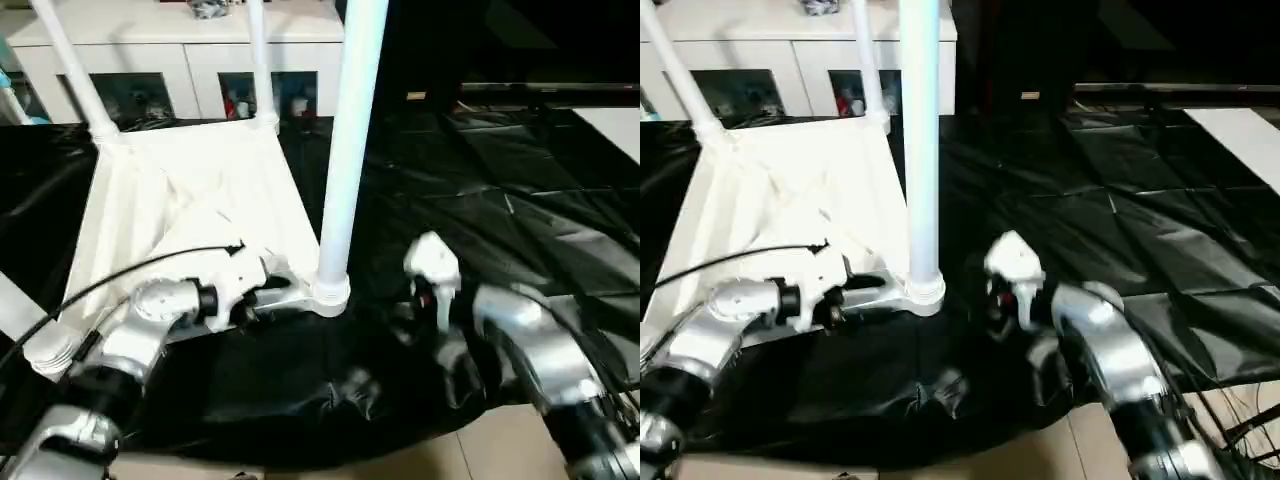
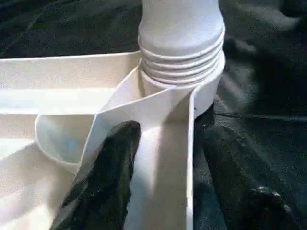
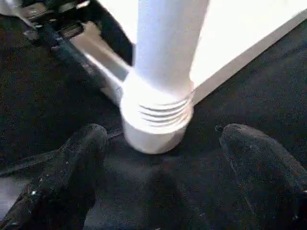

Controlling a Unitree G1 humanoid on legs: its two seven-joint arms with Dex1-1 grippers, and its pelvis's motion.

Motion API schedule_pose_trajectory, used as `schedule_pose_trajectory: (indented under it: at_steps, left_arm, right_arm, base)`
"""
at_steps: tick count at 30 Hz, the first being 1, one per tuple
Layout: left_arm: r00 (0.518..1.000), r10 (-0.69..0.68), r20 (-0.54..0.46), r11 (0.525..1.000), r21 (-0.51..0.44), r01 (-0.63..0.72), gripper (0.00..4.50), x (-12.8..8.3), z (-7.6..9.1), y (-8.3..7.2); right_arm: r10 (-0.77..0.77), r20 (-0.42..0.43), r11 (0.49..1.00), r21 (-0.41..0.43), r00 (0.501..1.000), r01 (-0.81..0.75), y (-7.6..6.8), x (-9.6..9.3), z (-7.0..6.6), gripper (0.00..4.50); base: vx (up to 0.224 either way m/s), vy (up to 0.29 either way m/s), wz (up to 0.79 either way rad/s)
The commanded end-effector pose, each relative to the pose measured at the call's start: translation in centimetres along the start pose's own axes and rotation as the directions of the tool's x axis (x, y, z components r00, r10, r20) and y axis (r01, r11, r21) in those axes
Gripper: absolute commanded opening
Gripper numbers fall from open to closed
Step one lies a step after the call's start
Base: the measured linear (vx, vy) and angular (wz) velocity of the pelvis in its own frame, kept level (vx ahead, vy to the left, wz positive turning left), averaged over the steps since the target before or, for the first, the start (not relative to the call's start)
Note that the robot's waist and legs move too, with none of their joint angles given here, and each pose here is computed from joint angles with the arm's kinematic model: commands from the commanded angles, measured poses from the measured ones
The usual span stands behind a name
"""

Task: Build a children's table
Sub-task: Rotate leg to tighten

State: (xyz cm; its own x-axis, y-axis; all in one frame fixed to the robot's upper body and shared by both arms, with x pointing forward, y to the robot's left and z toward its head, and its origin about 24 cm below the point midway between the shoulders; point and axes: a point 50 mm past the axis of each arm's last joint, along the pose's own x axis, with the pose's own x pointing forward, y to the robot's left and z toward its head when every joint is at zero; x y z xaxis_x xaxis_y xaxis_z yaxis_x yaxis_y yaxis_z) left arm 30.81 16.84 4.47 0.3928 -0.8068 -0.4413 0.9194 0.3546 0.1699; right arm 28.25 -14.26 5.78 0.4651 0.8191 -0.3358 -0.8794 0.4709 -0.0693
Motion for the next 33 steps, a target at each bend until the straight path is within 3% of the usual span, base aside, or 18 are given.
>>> schedule_pose_trajectory:
  at_steps: [1,5,10,16,23,29,33]
  left_arm:
    - [1.0,-0.023,-0.006,1.0,0.0,0.023,2.22,0.3,0.1,0.0]
    - [0.997,-0.077,-0.014,0.997,-0.016,0.077,1.86,0.6,-0.1,-0.6]
    - [0.988,-0.132,-0.076,0.991,-0.031,0.13,1.43,0.0,-0.5,-0.9]
    - [0.977,-0.149,-0.151,0.989,-0.037,0.145,1.01,-0.6,-1.2,-1.4]
    - [0.979,-0.115,-0.171,0.993,-0.006,0.115,0.51,-1.0,-0.9,-1.2]
    - [0.994,-0.075,-0.077,0.997,-0.034,0.072,0.87,-0.4,0.4,-1.3]
    - [0.99,-0.076,-0.115,0.997,-0.021,0.074,1.13,-0.6,0.3,-1.6]
  right_arm:
    - [0.018,0.02,1.0,-0.02,1.0,-0.018,0.1,-0.3,0.7,4.14]
    - [-0.013,0.009,1.0,-0.005,1.0,0.013,0.2,-0.5,0.0,4.14]
    - [-0.013,0.022,1.0,-0.009,1.0,0.014,0.1,-0.4,0.7,4.14]
    - [-0.019,0.013,1.0,-0.019,1.0,0.019,-0.2,-0.5,0.5,4.14]
    - [-0.042,0.01,0.999,-0.025,0.999,0.042,-0.7,-0.1,0.6,4.14]
    - [-0.063,0.014,0.998,-0.024,0.998,0.064,-1.1,-0.1,0.6,4.14]
    - [-0.06,0.017,0.998,-0.025,0.998,0.06,-1.0,-0.1,0.6,4.14]
  base:
    - [0.0,0.0,0.0]
    - [0.0,0.0,0.0]
    - [0.0,0.0,0.0]
    - [0.0,0.0,0.0]
    - [0.0,0.0,0.0]
    - [0.0,0.0,0.0]
    - [0.0,0.0,0.0]
